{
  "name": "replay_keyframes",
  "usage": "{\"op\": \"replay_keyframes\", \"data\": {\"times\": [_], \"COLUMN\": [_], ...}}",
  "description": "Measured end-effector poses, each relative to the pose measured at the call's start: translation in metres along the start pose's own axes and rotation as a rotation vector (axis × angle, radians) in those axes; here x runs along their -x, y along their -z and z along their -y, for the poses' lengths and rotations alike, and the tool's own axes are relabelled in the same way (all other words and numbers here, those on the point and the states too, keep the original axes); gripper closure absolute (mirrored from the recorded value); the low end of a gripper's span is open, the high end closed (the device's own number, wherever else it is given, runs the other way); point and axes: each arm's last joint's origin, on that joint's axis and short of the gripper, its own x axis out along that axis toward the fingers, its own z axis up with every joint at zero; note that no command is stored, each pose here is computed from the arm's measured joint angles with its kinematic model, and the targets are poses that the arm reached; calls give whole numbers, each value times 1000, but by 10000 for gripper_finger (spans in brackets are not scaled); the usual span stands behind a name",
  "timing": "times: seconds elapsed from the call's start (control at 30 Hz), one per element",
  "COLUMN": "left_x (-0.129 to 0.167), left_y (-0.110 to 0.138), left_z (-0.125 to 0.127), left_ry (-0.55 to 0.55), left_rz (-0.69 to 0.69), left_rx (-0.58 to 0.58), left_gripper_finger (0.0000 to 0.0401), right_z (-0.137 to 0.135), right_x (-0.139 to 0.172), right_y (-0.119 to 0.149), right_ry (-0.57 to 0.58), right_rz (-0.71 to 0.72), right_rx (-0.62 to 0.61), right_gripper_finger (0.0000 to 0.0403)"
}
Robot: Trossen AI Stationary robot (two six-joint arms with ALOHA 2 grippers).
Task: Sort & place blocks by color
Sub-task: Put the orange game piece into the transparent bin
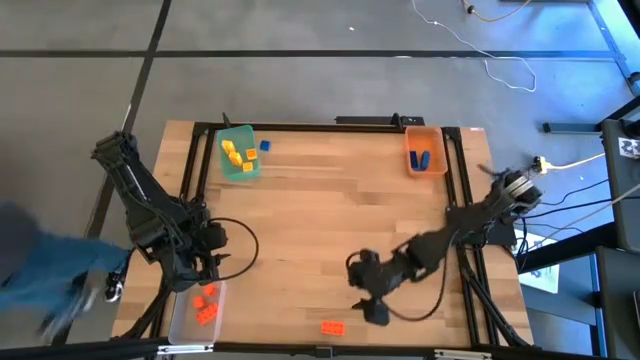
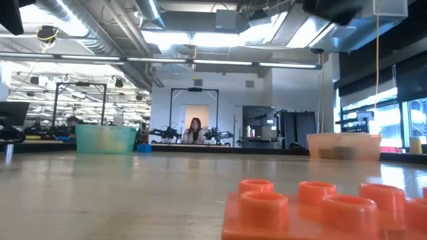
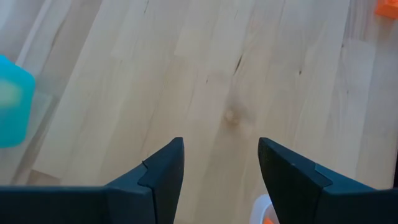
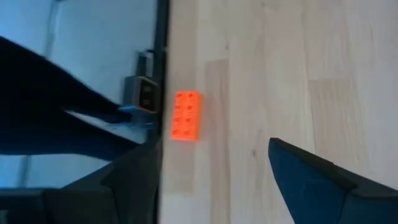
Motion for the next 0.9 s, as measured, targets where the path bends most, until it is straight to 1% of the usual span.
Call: {"op": "replay_keyframes", "data": {"times": [0.13, 0.23, 0.33, 0.7, 0.9], "left_x": [0, 0, 0, 0, 0], "left_y": [0, 0, 0, 0, 0], "left_z": [0, 0, 0, 0, 0], "left_ry": [0, 0, 0, 0, 0], "left_rz": [0, 0, -1, -1, -1], "left_rx": [-2, -2, -2, -2, -2], "left_gripper_finger": [206, 205, 205, 206, 206], "right_z": [-5, -9, -14, -21, -23], "right_x": [-35, -58, -76, -114, -119], "right_y": [13, 20, 26, 38, 42], "right_ry": [81, 88, 68, 10, 8], "right_rz": [-29, -40, -33, -1, -9], "right_rx": [3, -3, 11, -2, 5], "right_gripper_finger": [112, 112, 112, 112, 112]}}
